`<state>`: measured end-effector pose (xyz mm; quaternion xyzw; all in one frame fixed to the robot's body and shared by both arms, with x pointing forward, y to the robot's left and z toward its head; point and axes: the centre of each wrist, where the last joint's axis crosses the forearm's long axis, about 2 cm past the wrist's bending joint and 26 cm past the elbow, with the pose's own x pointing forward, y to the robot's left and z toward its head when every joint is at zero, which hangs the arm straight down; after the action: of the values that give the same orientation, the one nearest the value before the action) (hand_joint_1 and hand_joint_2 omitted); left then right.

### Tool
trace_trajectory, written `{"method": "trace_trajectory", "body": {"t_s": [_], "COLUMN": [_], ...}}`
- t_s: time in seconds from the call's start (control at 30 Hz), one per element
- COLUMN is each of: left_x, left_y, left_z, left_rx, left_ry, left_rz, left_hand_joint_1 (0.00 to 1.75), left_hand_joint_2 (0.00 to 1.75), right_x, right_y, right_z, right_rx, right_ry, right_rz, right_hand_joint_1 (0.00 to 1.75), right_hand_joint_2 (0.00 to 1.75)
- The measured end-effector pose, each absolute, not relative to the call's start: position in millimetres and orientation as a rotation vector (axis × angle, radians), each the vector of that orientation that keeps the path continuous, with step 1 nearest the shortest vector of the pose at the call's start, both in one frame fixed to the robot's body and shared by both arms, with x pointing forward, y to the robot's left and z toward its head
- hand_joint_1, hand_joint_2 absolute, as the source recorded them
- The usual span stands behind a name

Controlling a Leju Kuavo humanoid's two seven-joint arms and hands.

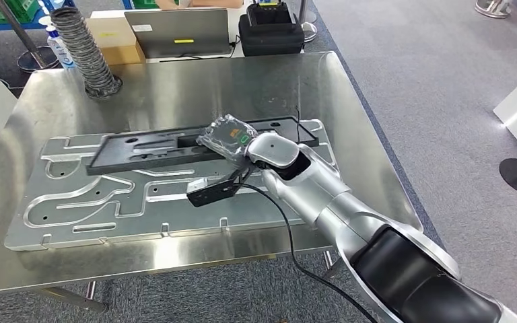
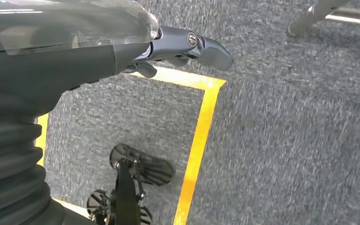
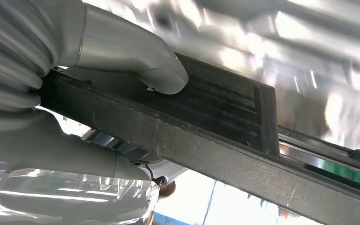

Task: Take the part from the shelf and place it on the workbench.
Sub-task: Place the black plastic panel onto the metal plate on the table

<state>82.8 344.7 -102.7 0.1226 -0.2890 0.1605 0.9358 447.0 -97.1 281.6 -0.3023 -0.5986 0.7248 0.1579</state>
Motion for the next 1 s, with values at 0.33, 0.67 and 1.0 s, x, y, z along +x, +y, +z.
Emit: {"method": "trace_trajectory", "body": {"t_s": [0.33,0.67,1.0], "left_x": [88,92,94], "left_y": [336,336,336], "left_z": [-103,-102,-101], "left_rx": [0.216,0.225,0.277], "left_ry": [-0.619,-0.657,-0.678], "left_rz": [0.340,0.325,0.317], "left_hand_joint_1": [0.00,0.00,0.00], "left_hand_joint_2": [1.75,1.75,1.31], "right_x": [456,457,447], "right_y": [-111,-121,-125], "right_z": [257,242,217], "right_rx": [-0.814,-0.815,-0.787], "right_ry": [-1.423,-1.410,-1.523], "right_rz": [2.162,2.145,2.140], "right_hand_joint_1": [1.75,1.31,0.00], "right_hand_joint_2": [1.75,1.31,0.00]}}
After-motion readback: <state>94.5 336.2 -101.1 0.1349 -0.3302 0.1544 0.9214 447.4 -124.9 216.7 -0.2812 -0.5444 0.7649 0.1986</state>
